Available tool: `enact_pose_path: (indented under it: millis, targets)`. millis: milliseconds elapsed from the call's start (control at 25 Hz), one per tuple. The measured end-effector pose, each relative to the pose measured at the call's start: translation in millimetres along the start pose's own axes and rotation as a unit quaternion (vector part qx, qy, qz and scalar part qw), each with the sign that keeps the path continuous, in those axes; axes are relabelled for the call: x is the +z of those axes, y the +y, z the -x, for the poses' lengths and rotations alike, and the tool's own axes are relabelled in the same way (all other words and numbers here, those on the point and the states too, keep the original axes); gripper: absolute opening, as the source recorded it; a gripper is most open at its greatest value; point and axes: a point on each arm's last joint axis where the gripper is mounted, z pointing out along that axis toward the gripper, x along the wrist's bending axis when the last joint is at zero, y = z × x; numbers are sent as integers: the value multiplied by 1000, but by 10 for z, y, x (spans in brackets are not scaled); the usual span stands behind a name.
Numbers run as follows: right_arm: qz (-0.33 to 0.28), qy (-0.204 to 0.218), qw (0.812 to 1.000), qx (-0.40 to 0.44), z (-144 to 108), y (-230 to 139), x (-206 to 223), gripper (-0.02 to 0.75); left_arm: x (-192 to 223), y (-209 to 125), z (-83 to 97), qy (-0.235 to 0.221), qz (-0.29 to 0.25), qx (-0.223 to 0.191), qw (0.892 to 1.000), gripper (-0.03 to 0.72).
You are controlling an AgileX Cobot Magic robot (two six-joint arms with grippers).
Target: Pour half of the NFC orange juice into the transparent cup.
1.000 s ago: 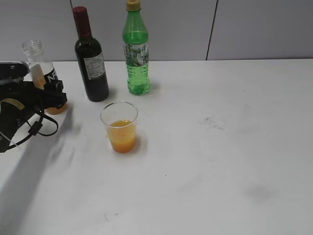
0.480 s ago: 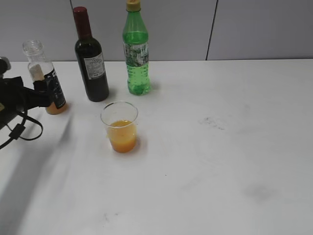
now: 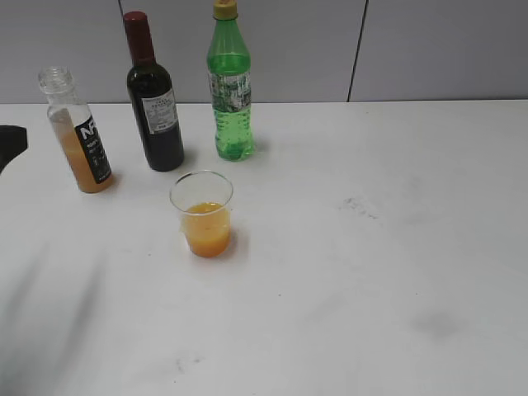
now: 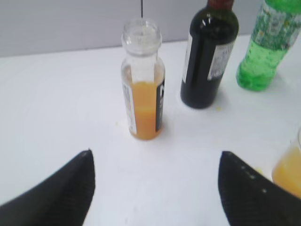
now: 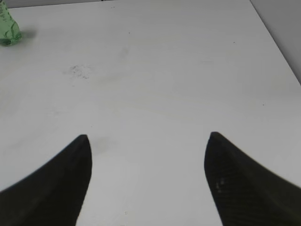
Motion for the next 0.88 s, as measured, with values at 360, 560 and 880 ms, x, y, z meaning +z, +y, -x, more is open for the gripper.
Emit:
enact_pose_path:
  millis: [360, 560, 880]
  targets:
    - [0, 0, 1000, 0, 0, 0, 0, 571, -696, -6, -30, 2, -149, 36, 988, 594]
    - [0, 2, 1000, 5, -3, 0, 0, 571, -1061, -132, -42, 9, -187, 28, 982, 594]
    - [0, 2, 1000, 5, -4, 0, 0, 571, -1544, -370, -52, 24, -121, 10, 992, 594]
